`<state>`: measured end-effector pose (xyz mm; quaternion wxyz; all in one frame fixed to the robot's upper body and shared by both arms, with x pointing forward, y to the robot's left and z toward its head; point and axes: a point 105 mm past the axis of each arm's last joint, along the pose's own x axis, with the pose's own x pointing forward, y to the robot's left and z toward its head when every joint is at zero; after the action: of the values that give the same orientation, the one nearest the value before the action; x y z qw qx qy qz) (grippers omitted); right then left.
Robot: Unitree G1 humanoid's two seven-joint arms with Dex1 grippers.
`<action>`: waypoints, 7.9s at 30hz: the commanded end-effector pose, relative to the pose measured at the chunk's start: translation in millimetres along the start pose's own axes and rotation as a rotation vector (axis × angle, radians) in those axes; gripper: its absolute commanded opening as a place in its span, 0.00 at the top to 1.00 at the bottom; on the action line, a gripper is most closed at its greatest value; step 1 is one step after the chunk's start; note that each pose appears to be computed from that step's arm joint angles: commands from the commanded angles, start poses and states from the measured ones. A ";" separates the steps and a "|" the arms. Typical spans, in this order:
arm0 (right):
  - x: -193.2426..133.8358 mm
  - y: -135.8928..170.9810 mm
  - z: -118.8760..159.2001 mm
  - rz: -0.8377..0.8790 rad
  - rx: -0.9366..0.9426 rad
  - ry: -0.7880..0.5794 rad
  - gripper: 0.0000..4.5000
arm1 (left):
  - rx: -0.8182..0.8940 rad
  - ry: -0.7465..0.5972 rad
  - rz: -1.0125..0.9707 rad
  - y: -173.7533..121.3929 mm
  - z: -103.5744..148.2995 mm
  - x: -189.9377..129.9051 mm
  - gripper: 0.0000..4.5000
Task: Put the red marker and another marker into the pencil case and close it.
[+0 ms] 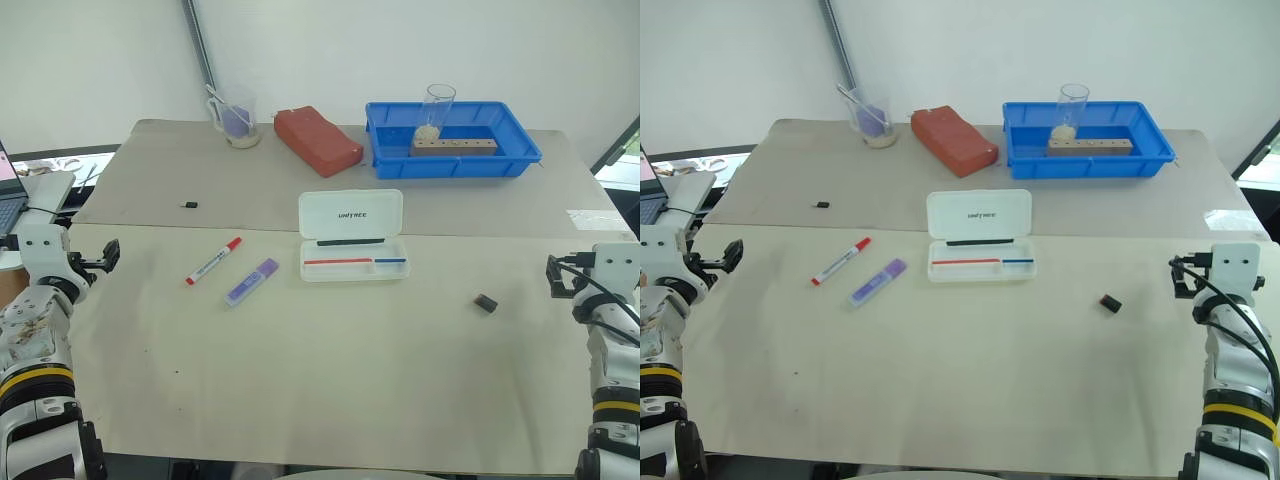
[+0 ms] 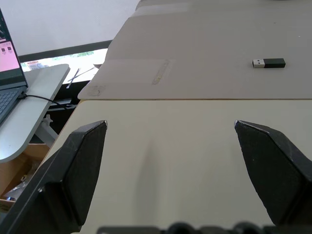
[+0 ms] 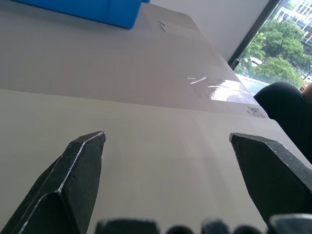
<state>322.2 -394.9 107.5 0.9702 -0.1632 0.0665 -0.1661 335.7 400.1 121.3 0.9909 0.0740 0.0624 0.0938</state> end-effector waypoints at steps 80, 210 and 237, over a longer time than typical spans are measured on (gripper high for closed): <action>-157.7 180.8 99.3 1.253 -0.213 -0.082 0.00 | 0.727 -0.096 -1.600 -327.6 20.5 -127.1 0.01; -193.6 246.0 173.8 1.570 -0.181 -0.288 0.00 | 0.304 0.077 -0.944 -212.2 26.1 -50.8 0.01; -184.6 226.6 158.0 1.503 -0.213 -0.228 0.00 | 0.308 0.039 -1.011 -201.0 48.5 -50.0 0.79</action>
<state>249.2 -77.5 180.8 0.7973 -0.1701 0.1000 0.5704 328.7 192.6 105.7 0.8916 0.1644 0.1723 -0.3851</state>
